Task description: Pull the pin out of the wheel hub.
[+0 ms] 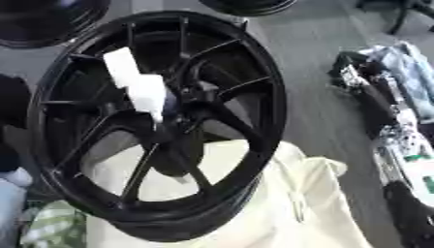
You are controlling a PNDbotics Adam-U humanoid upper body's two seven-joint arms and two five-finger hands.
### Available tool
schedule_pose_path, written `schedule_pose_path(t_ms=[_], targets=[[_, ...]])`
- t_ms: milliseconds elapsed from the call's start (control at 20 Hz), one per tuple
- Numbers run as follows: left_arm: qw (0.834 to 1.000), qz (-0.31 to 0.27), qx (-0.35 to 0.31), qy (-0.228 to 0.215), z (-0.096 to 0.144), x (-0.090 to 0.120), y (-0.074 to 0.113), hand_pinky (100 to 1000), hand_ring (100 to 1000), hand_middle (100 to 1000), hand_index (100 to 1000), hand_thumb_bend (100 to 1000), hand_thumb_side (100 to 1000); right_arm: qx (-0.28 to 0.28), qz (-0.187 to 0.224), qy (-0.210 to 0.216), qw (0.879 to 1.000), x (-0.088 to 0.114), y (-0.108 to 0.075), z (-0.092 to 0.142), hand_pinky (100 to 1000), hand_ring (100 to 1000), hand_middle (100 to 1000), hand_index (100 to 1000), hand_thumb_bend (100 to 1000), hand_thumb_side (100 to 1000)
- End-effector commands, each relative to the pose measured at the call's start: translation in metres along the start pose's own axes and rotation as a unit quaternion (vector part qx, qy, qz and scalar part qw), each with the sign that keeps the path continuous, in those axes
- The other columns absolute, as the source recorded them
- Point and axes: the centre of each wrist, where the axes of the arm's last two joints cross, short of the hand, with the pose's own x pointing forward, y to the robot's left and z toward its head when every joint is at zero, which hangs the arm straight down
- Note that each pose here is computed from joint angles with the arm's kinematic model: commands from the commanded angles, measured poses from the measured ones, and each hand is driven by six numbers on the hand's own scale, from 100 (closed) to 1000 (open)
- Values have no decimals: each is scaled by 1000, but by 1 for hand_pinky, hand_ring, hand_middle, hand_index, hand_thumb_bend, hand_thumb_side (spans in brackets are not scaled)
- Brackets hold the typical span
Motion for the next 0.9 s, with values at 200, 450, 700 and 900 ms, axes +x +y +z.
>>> schedule_pose_path(t_ms=[200,450,700,900], targets=[[1000,-5,5,-14,-3,8,4,726,639,743,730,100,813,0,14,-17,1000,12,-6,-2,803,723,635,741,256,385],[1000,-11,-2,-18,-5,11,4,729,646,749,735,100,811,1,13,-20,1000,14,-6,-3,804,723,635,742,256,384],[997,-40,-44,-49,-19,39,4,735,668,764,752,100,787,1,16,-15,1000,12,-7,-2,804,723,635,742,251,386],[986,-95,-107,-83,-32,81,1,750,699,793,780,100,774,1,20,-10,1000,11,-9,-1,804,723,635,741,250,386]])
